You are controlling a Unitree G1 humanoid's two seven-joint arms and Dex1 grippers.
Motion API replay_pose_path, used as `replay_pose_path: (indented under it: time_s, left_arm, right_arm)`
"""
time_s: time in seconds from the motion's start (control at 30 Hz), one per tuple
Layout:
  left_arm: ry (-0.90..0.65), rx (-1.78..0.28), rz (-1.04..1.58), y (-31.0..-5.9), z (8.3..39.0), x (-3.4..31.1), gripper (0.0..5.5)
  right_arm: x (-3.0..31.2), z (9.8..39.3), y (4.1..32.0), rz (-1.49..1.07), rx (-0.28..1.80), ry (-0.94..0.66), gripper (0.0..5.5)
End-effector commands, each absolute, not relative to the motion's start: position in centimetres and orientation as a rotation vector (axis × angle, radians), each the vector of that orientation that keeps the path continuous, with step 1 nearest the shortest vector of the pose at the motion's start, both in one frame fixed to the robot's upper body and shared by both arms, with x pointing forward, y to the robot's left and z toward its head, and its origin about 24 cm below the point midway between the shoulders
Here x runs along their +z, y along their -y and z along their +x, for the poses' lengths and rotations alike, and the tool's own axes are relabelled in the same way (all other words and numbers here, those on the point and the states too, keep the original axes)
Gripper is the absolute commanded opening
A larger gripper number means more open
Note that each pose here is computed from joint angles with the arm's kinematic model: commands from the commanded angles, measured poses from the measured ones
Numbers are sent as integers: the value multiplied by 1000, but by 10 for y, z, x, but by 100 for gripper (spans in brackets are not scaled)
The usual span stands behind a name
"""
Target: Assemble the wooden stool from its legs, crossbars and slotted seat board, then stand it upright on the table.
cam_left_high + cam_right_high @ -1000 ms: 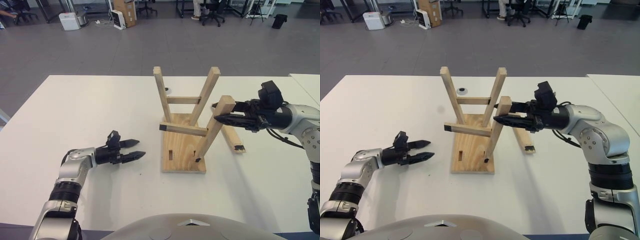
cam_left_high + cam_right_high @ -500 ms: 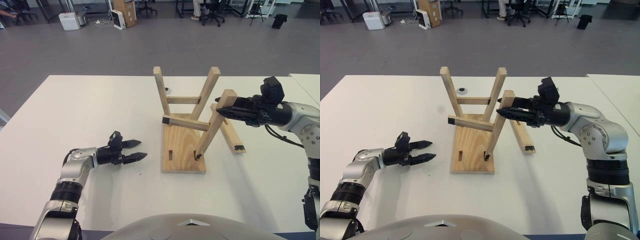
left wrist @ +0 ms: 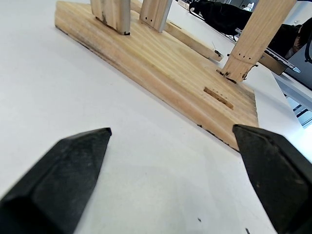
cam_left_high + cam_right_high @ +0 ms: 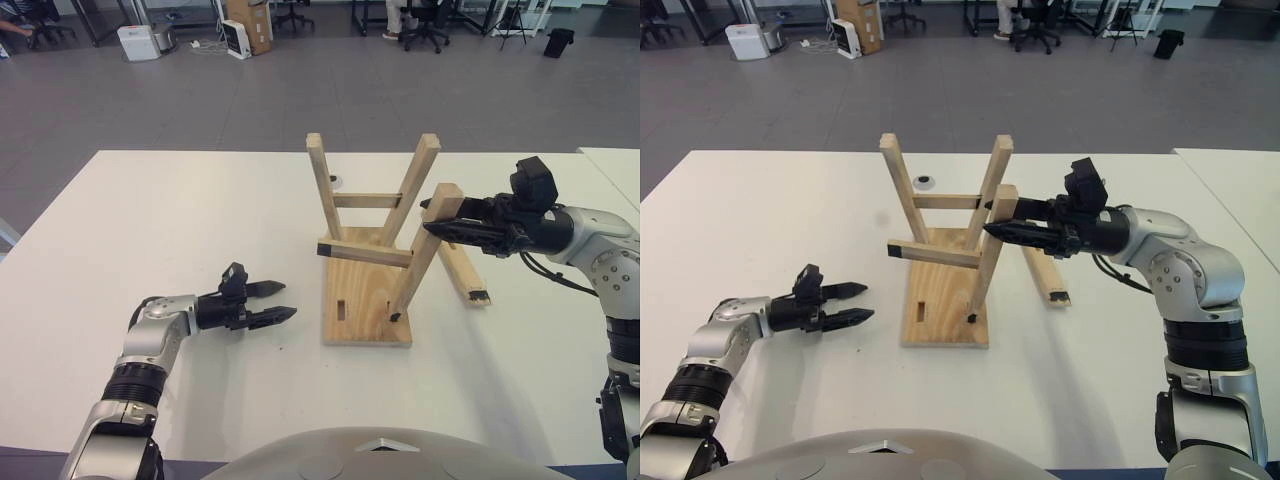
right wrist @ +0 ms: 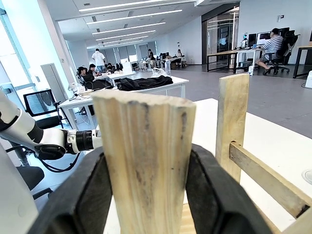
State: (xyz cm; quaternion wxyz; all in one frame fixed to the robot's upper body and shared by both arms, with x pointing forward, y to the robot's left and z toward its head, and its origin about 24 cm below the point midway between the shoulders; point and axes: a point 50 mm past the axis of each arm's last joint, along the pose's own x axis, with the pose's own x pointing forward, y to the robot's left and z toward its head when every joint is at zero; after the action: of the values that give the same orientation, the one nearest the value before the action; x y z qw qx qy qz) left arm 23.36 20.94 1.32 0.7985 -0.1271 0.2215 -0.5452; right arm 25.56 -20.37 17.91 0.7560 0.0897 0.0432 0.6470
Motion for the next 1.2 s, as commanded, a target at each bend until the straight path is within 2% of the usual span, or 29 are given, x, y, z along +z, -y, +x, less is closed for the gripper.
replay_pose_path:
  time_s: [0.03,0.37,0.8,1.0,1.2]
  left_arm:
    - [-497,-1166,-273,-207,231,10,459]
    - [-485,-1136,-315,-205,219,7,459]
    - [-495,-1179,-318,-197,222,7,459]
    - [-499,-1182,-318,-197,220,7,459]
    - [-498,-1179,-310,-195,217,7,459]
  right_arm:
    - [179,262,205,165,1405,-114,203]
    - [187,273,201,99,1482,-134,203]
    - [193,269,203,52,1493,-126,203]
    - [147,249,205,-20,1508,-331,203]
    - [120,219,211,26,1462,-420,203]
